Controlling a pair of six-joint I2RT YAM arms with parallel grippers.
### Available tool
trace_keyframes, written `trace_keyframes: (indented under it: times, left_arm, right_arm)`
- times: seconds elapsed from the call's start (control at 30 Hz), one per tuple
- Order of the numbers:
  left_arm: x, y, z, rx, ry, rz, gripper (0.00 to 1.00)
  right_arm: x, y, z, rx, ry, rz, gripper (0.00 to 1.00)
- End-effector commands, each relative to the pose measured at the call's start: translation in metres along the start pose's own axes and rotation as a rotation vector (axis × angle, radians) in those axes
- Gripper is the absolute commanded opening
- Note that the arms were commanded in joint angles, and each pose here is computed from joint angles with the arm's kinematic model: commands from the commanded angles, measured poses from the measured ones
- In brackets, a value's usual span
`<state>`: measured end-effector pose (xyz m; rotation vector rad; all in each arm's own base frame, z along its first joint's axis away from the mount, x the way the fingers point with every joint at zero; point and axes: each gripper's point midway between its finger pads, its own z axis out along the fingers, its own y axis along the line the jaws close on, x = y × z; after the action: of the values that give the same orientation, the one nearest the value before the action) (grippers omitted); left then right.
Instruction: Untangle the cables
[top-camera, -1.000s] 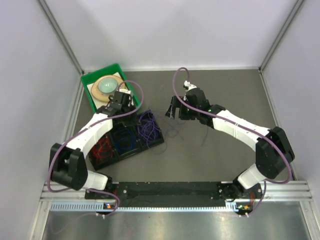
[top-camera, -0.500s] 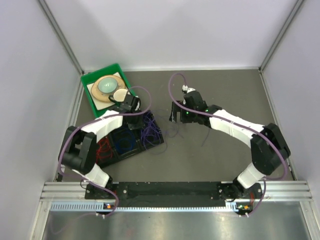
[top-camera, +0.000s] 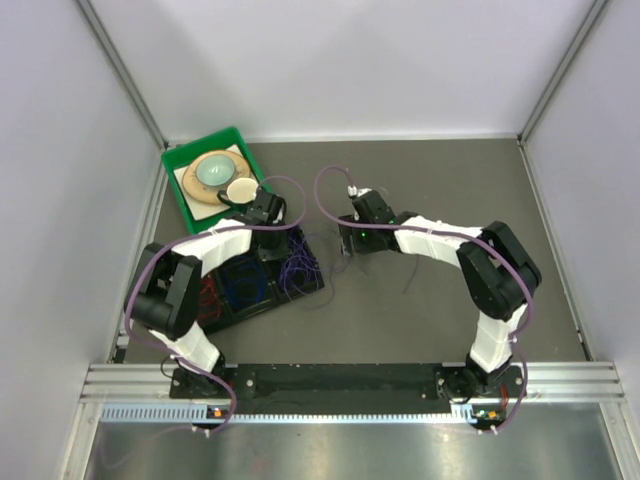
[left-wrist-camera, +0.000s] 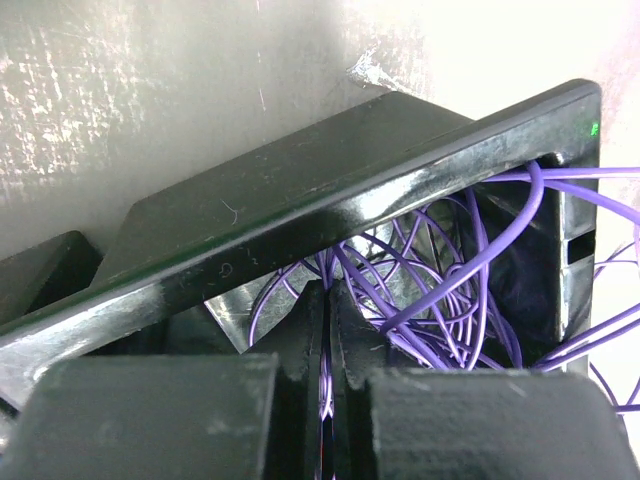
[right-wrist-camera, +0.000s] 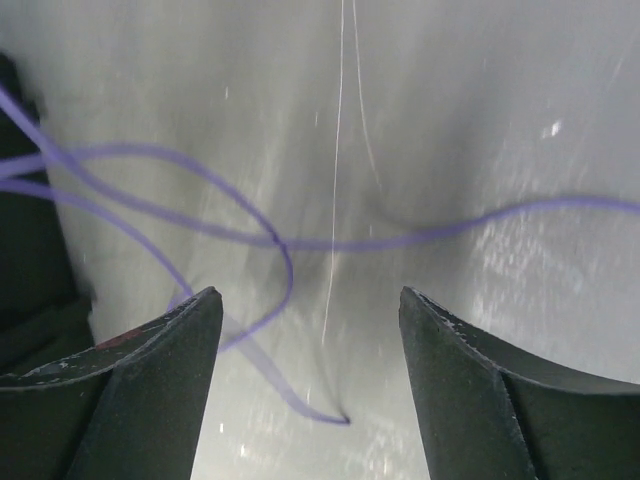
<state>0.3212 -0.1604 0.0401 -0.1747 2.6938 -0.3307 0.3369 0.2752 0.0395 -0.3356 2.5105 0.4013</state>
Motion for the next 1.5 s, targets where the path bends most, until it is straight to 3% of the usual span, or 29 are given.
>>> trace_keyframes:
  times: [0.0, 0.2, 0.23, 0.3, 0.33, 0.4, 0.43, 0.47, 0.73, 0.97, 1.0, 1.07, 1.1, 1.13, 1.2, 1.27, 1.47]
  left_arm:
    - [-0.014, -0.008, -0.002, 0.020, -0.042, 0.001, 0.00]
    - [-0.010, -0.010, 0.002, 0.027, -0.026, 0.010, 0.00]
    - [-0.010, -0.011, 0.003, 0.032, -0.023, 0.008, 0.00]
    - [-0.008, -0.017, 0.006, 0.055, -0.009, 0.007, 0.00]
    - [-0.006, -0.018, 0.007, 0.059, -0.001, 0.008, 0.00]
    - [-0.006, -0.023, 0.011, 0.066, 0.001, 0.008, 0.00]
    - [-0.005, -0.025, 0.011, 0.069, 0.002, 0.011, 0.00]
    - [-0.003, -0.026, 0.014, 0.068, 0.009, 0.010, 0.00]
    - [-0.011, -0.059, 0.021, 0.169, 0.012, -0.014, 0.00]
    - [-0.028, -0.090, 0.023, 0.223, -0.013, -0.007, 0.00]
    - [-0.028, -0.092, 0.023, 0.217, -0.015, 0.001, 0.00]
    - [-0.029, -0.086, 0.022, 0.166, -0.027, 0.004, 0.00]
    - [-0.031, -0.083, 0.021, 0.148, -0.038, 0.007, 0.05]
    - [-0.033, -0.081, 0.018, 0.137, -0.050, 0.009, 0.18]
    - [-0.034, -0.077, 0.012, 0.114, -0.059, 0.027, 0.27]
    - [-0.040, -0.077, 0.002, 0.108, -0.086, 0.044, 0.32]
    - [-0.053, -0.070, -0.027, 0.006, -0.135, 0.101, 0.34]
  right_arm:
    - [-0.046, 0.018, 0.001, -0.027, -0.145, -0.013, 0.70]
    - [-0.051, 0.027, 0.006, -0.046, -0.170, -0.012, 0.72]
    - [-0.051, 0.028, 0.008, -0.047, -0.173, -0.009, 0.68]
    - [-0.049, 0.027, 0.013, -0.045, -0.165, 0.002, 0.53]
    - [-0.050, 0.027, 0.015, -0.043, -0.173, 0.010, 0.30]
    - [-0.051, 0.027, 0.016, -0.042, -0.182, 0.030, 0.09]
    - [-0.052, 0.028, 0.015, -0.045, -0.184, 0.034, 0.00]
    - [-0.053, 0.029, 0.014, -0.049, -0.187, 0.042, 0.00]
    - [-0.074, 0.031, -0.040, -0.098, -0.349, 0.095, 0.00]
    - [-0.072, 0.026, -0.062, -0.112, -0.370, 0.110, 0.00]
    - [-0.068, 0.023, -0.061, -0.114, -0.355, 0.111, 0.15]
    - [-0.062, 0.021, -0.059, -0.108, -0.324, 0.105, 0.33]
    - [-0.053, 0.017, -0.057, -0.095, -0.294, 0.101, 0.48]
    - [-0.049, 0.016, -0.056, -0.089, -0.284, 0.102, 0.55]
    - [-0.042, 0.013, -0.059, -0.090, -0.277, 0.106, 0.67]
    - [-0.038, 0.011, -0.063, -0.084, -0.274, 0.119, 0.69]
    - [-0.034, 0.008, -0.071, -0.085, -0.282, 0.080, 0.68]
